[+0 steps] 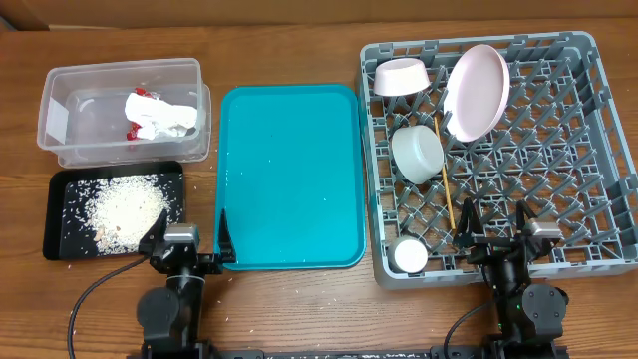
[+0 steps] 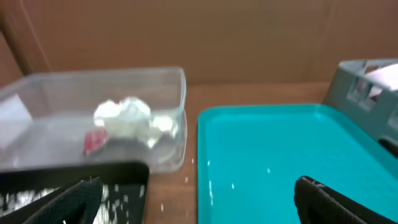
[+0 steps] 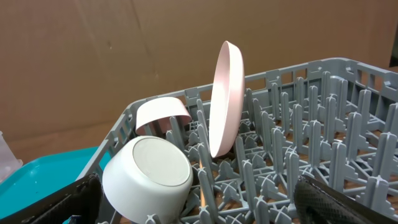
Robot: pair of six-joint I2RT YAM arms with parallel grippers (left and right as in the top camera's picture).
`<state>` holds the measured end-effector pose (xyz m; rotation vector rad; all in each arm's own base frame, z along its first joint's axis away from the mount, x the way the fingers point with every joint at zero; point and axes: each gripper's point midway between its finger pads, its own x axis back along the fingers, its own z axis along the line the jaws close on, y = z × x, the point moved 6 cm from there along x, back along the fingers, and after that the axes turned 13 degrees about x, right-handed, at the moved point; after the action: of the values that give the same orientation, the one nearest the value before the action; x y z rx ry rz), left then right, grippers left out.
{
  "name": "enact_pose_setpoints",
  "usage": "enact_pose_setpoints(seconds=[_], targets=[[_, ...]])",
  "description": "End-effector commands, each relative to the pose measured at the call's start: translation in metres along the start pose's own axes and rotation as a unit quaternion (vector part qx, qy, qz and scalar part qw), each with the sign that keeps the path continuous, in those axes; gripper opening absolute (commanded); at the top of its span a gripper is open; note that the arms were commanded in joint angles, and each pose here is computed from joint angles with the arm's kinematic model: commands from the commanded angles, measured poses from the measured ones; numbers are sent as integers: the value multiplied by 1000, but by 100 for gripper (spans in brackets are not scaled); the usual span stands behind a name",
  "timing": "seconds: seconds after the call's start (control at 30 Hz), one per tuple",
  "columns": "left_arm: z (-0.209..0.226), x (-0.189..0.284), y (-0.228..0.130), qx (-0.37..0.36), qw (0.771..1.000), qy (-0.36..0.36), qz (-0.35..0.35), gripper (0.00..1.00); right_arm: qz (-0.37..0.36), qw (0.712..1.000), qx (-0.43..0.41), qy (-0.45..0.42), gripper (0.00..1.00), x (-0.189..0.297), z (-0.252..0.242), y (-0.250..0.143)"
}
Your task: Sort waste into correct bins and load items into the dishwasher
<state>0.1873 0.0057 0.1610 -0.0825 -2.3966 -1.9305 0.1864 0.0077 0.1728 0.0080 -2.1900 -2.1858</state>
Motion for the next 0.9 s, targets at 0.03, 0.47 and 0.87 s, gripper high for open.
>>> enact_pose_setpoints(seconds=[0.03,0.47,0.87], targets=[[-3,1,0,-14,1000,-5,-5,100,-5,1000,3,-1,100,0,0,-1],[-3,1,0,-15,1000,-5,-4,100,-5,1000,3,-1,100,0,0,-1],[-3,1,0,-15,1000,-5,-4,100,-5,1000,3,-1,100,0,0,-1]])
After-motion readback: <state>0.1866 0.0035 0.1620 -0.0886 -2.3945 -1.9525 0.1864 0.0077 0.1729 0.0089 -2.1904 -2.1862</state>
